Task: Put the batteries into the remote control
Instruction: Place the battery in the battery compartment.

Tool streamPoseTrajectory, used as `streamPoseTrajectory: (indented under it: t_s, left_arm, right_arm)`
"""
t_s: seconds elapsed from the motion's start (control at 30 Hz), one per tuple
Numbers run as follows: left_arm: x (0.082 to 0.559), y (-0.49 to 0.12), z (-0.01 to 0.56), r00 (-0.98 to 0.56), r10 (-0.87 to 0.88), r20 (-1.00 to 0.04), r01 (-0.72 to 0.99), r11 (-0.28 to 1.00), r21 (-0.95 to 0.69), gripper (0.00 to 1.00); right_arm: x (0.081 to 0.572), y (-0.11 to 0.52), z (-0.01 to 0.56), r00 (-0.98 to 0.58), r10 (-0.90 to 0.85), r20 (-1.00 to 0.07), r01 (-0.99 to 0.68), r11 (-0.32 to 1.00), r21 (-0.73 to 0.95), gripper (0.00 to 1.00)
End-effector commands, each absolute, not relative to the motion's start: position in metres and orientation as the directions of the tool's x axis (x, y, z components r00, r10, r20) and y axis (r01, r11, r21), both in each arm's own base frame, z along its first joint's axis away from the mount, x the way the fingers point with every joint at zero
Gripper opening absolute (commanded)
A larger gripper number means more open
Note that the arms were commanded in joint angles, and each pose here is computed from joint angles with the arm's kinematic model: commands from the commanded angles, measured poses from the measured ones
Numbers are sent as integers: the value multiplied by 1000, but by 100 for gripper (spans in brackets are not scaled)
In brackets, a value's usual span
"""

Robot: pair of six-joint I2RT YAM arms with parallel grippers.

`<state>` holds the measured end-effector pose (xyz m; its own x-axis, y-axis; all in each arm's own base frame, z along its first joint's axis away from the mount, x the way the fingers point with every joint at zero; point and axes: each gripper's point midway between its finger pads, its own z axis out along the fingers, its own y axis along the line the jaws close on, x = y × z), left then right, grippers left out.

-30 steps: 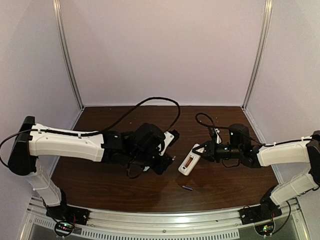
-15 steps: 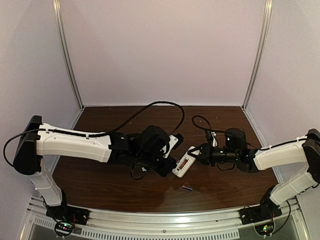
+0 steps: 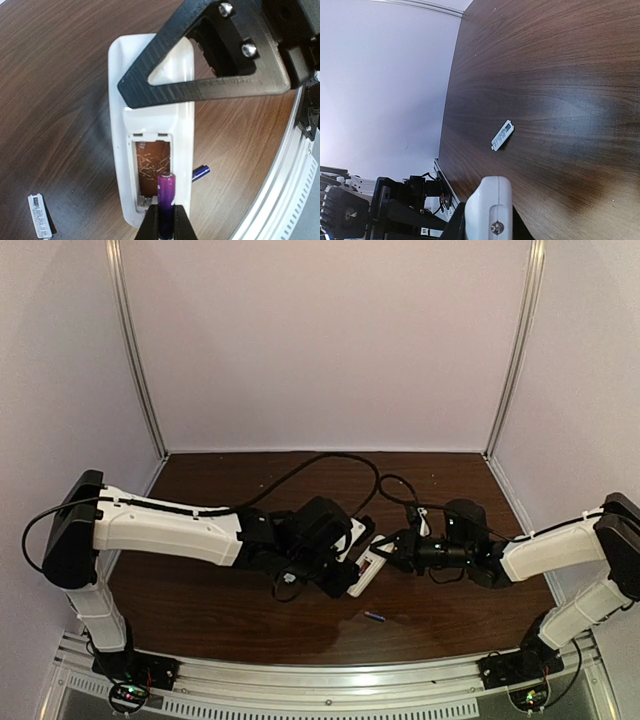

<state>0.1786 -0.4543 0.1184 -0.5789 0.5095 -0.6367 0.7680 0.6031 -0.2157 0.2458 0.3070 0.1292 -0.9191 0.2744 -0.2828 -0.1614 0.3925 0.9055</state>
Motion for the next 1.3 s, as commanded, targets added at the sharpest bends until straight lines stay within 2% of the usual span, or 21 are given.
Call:
streamPoseTrajectory:
  t_s: [0.0, 0.77, 1.0, 1.17, 1.27]
  left_arm:
    - [182, -461, 122, -587, 496, -640, 760, 610, -223, 0]
    - [203, -444, 92, -679, 497, -541, 672, 717, -185, 0]
    - [204, -448, 91, -680, 495, -541, 672, 716, -189, 1]
    - [208, -448, 90, -690, 484, -538, 659, 727, -191, 5]
    - [209, -447, 90, -690, 484, -538, 659, 728, -190, 14]
  right_arm:
    - [248, 312, 136, -911, 286, -297, -180, 372, 911, 0]
    - [246, 315, 138, -910, 282, -305, -194, 359, 913, 0]
    - [241, 325, 132, -933, 262, -249, -164, 307, 938, 0]
    - [239, 331, 131, -942, 254, -218, -143, 282, 949, 0]
    - [238, 330, 129, -945, 254, -207, -130, 287, 949, 0]
